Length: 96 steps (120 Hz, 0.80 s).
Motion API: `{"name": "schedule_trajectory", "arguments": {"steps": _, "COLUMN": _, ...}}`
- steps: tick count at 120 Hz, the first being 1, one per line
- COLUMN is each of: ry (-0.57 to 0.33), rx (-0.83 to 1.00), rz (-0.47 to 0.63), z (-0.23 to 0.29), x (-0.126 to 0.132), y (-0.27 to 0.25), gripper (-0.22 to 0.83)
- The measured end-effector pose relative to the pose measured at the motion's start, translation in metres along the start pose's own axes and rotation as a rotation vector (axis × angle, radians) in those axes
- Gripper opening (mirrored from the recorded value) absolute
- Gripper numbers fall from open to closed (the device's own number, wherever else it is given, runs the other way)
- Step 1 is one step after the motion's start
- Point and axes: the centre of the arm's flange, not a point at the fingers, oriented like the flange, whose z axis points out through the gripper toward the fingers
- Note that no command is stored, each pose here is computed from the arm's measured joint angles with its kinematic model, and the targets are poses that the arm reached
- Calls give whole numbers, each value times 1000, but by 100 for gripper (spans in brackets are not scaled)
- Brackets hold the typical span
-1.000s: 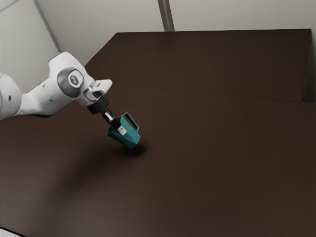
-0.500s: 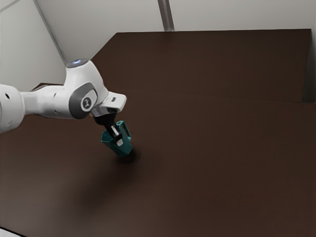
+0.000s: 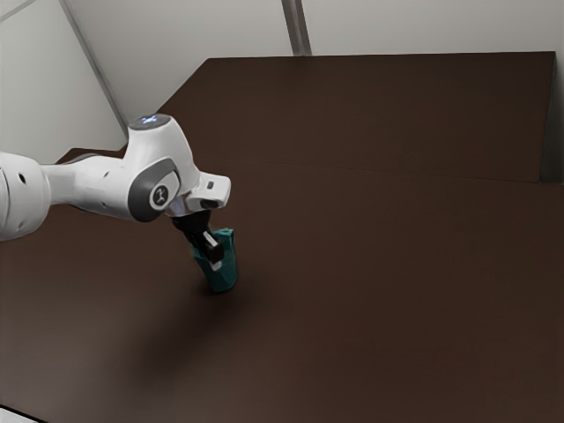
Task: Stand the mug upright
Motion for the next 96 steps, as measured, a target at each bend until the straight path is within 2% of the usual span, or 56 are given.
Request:
{"name": "schedule_trajectory", "arguments": {"steps": 15, "ry": -2, "rx": 5, "rz": -27, "z": 0, "x": -2, "y": -2, "gripper": 36}}
{"name": "schedule_trajectory", "arguments": {"steps": 34, "ry": 23, "rx": 37, "rz": -52, "z": -18, "x": -2, "y": -2, "gripper": 49}}
{"name": "schedule_trajectory", "arguments": {"steps": 52, "ry": 93, "rx": 98, "rz": -45, "z": -73, "x": 10, "y": 10, "gripper": 55}}
{"name": "schedule_trajectory", "arguments": {"steps": 65, "ry": 130, "rx": 104, "rz": -88, "z": -123, "x": 22, "y": 0, "gripper": 58}}
{"name": "schedule_trajectory", "arguments": {"steps": 96, "ry": 157, "rx": 68, "rz": -189, "z": -227, "x": 43, "y": -14, "gripper": 60}}
